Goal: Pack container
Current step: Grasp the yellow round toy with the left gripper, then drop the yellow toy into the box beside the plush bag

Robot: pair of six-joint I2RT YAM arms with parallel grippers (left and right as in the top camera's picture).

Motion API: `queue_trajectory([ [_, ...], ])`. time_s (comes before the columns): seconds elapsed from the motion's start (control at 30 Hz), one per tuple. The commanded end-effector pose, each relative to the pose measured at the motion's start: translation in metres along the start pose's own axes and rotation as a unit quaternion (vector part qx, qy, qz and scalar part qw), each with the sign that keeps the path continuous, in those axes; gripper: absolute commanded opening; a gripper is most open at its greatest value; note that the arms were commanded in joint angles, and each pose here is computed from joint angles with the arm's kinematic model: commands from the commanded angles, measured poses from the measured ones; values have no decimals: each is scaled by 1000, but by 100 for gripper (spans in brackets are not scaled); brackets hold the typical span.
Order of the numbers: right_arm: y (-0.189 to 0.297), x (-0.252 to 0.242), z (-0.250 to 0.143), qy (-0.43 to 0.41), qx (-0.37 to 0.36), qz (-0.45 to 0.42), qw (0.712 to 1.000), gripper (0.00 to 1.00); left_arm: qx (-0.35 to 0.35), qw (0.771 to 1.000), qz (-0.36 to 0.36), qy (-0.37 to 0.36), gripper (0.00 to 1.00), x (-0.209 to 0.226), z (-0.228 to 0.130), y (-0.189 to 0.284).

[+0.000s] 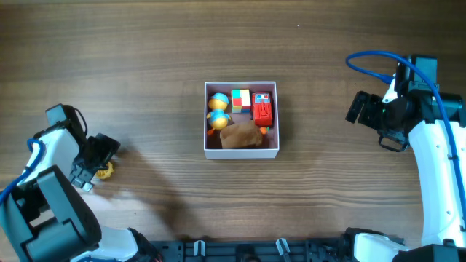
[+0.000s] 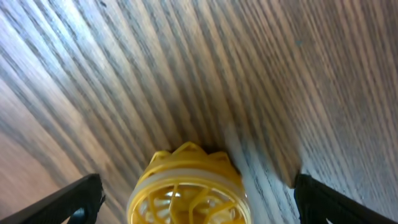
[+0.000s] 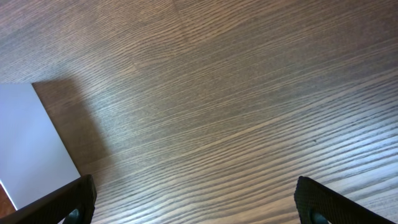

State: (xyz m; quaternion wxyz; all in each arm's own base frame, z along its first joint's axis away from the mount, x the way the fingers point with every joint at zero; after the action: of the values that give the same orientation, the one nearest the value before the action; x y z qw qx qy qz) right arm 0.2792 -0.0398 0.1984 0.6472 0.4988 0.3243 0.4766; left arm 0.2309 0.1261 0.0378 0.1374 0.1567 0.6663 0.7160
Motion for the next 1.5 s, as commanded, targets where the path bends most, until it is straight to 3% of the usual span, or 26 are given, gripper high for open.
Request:
queue_trajectory([
  [0.0, -3, 1, -2, 9, 7, 2, 1000, 100, 10, 1000, 1, 9, 100, 2, -3, -6],
  [0.33, -3, 1, -2, 9, 7, 3, 1000, 100, 12, 1000, -6, 9, 99, 3, -8, -13],
  [0.43, -3, 1, -2, 9, 7, 2, 1000, 100, 16, 1000, -2, 9, 80, 4, -9, -13],
  [0.63, -3, 1, -2, 9, 7, 2, 1000, 100, 19, 1000, 0, 8, 55, 5, -10, -13],
  [0.73, -3, 1, -2, 9, 6, 3, 1000, 100, 19, 1000, 0, 8, 36, 5, -11, -13],
  [0.87, -3, 1, -1, 10, 5, 3, 1000, 100, 25, 1000, -11, 9, 28, 2, -12, -13],
  [0.93, -3, 1, -1, 9, 5, 3, 1000, 100, 32, 999, -25, 8, 14, -4, -11, -8],
  [1.0, -3, 1, -1, 9, 5, 3, 1000, 100, 35, 999, -27, 5, 6, -10, -6, 5],
  [1.17, -3, 1, -1, 9, 5, 3, 1000, 100, -10, 989, -110, -98, 4, -77, -7, 87],
  [1.23, -3, 1, -1, 9, 5, 3, 1000, 100, -46, 968, -153, -193, 4, -112, -27, 128],
  [1.33, -3, 1, -1, 9, 4, 3, 1000, 100, -97, 903, -214, -360, 4, -158, -83, 184],
  [1.47, -3, 1, 0, 9, 3, 3, 1000, 100, -149, 725, -276, -613, 4, -199, -201, 225],
])
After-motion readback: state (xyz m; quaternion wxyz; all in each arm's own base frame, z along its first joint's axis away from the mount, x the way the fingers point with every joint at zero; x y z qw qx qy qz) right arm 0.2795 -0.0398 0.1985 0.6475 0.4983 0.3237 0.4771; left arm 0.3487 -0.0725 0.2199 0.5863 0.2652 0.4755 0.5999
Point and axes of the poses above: each gripper's point midway between its finger pads, its own y axis back along the fingers, its own x axis along the line the jaws close on, z = x × y, the point moved 4 cm from there along y, back along the fingers, and after that the axes turned 4 degrees about y, right-handed, at the moved point
